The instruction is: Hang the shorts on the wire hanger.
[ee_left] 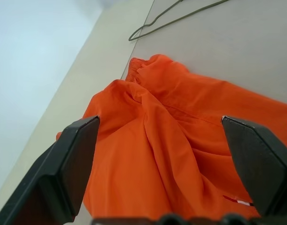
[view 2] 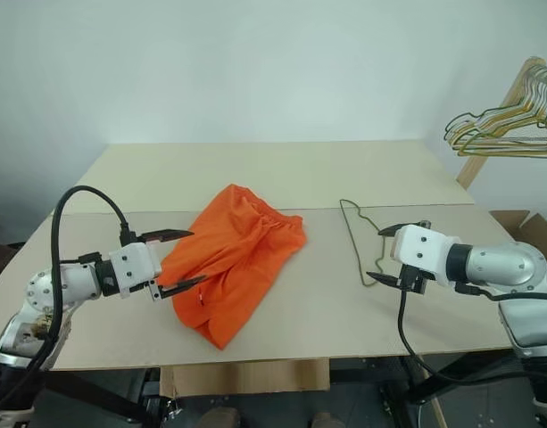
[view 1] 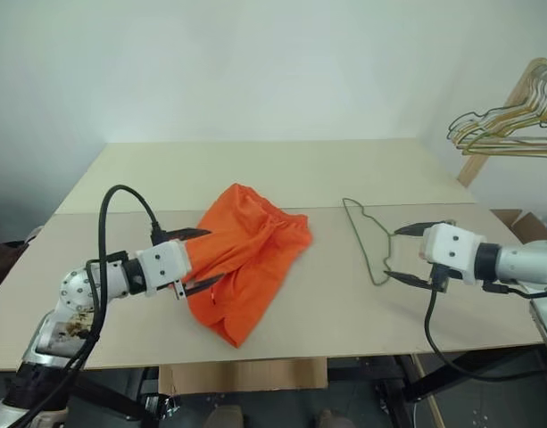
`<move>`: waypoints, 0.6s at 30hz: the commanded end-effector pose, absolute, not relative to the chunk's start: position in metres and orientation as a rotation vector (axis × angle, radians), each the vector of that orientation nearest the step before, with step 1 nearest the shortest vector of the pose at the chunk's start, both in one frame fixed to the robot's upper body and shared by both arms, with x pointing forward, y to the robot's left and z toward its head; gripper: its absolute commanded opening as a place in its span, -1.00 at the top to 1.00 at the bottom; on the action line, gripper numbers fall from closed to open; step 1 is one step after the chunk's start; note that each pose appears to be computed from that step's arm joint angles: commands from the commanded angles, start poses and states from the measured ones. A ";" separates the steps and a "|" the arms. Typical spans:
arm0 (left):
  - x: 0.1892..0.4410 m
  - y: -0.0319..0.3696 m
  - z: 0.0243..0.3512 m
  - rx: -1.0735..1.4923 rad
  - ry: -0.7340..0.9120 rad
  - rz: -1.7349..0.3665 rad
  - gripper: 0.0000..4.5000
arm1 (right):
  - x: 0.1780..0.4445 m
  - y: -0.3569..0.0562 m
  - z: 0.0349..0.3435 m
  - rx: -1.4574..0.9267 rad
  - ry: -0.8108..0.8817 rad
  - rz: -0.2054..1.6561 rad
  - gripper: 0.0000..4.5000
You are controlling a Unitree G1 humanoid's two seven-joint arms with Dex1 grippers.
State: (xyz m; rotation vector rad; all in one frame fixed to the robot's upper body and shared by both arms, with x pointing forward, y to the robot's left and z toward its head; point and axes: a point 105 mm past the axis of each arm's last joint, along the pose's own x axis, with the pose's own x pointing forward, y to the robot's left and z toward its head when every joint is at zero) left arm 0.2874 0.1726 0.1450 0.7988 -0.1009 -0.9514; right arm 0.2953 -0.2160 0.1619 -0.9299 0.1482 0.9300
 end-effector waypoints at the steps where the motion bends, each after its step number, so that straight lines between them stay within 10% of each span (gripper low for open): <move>1: 0.286 0.175 0.160 0.803 -0.141 -0.929 -1.00 | 0.298 -0.212 0.174 -0.956 0.094 0.930 -0.98; 18: 0.282 0.177 0.147 0.833 -0.061 -0.961 -1.00 | 0.309 -0.208 0.171 -1.029 0.080 0.954 -0.98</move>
